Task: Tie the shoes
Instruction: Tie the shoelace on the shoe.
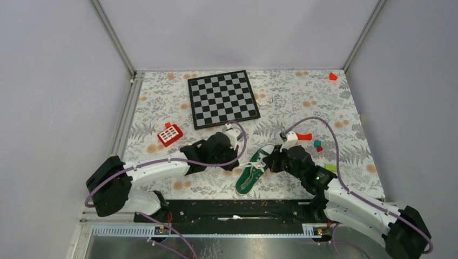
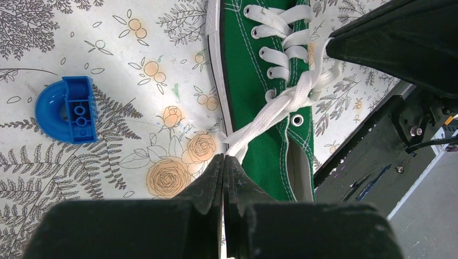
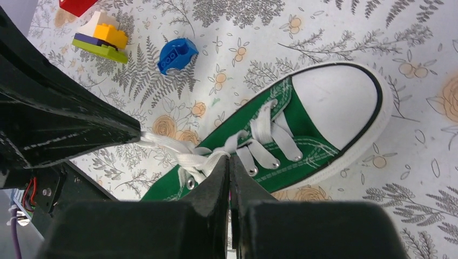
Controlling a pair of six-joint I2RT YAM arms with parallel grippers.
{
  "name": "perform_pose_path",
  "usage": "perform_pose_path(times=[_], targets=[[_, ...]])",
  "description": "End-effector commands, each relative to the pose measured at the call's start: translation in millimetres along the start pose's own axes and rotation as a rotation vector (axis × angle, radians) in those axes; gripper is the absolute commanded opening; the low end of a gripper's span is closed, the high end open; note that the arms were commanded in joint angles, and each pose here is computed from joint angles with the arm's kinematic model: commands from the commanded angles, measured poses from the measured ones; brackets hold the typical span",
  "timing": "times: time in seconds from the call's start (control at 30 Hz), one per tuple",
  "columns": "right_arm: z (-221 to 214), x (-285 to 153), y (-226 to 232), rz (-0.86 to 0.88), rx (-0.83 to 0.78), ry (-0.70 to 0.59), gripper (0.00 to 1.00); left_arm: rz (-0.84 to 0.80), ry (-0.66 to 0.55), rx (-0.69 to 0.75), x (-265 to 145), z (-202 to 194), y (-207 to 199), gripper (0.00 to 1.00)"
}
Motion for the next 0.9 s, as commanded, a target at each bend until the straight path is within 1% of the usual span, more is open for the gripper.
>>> perform_pose_path(times=[0.0, 0.1, 0.13, 0.17, 0.2, 0.27, 0.33, 0.4, 0.57, 0.7, 0.77, 0.8, 0.87], targets=[[37, 8, 14, 0.058, -0.041, -0.073, 0.03, -0.050, -0.070, 0.002, 1, 21, -18, 0.00], [40, 16, 21, 0.100, -0.041, -0.045, 0.07, -0.051, -0.079, -0.004, 2, 21, -18, 0.00], [43, 18, 24, 0.120, -0.041, -0.040, 0.11, -0.051, -0.081, -0.004, 2, 21, -18, 0.00], [46, 20, 26, 0.130, -0.042, -0.037, 0.24, -0.051, -0.080, -0.005, 3, 21, -18, 0.00], [48, 20, 27, 0.130, -0.043, -0.031, 0.34, -0.050, -0.081, -0.005, 3, 22, -18, 0.00], [53, 19, 28, 0.126, -0.050, -0.031, 0.45, -0.052, -0.080, -0.005, 3, 21, -18, 0.00], [59, 15, 27, 0.103, -0.067, -0.043, 0.54, -0.051, -0.079, -0.004, 3, 21, -18, 0.00], [64, 8, 24, 0.070, -0.085, -0.059, 0.59, -0.054, -0.079, -0.003, 3, 21, -18, 0.00], [70, -14, 15, -0.011, -0.119, -0.090, 0.68, -0.053, -0.078, 0.003, 5, 22, -18, 0.00], [62, -25, 8, -0.050, -0.118, -0.074, 0.70, -0.055, -0.076, 0.004, 7, 23, -19, 0.00], [49, -27, 2, -0.073, -0.109, -0.050, 0.68, -0.057, -0.074, 0.005, 8, 22, -19, 0.00], [40, -28, 0, -0.070, -0.106, -0.036, 0.61, -0.056, -0.074, 0.004, 8, 23, -19, 0.00], [20, -25, -2, -0.025, -0.104, -0.018, 0.34, -0.056, -0.077, 0.008, 8, 24, -19, 0.00]])
Point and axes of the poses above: each gripper's point midway between its finger pads, its own x axis out along the fingers, its own y axis along the line the jaws close on, z = x × y, the point moved 8 cm from there along -x, back along the fingers, and after that the axes turned 14 degrees about -x, right-handed, at the moved point
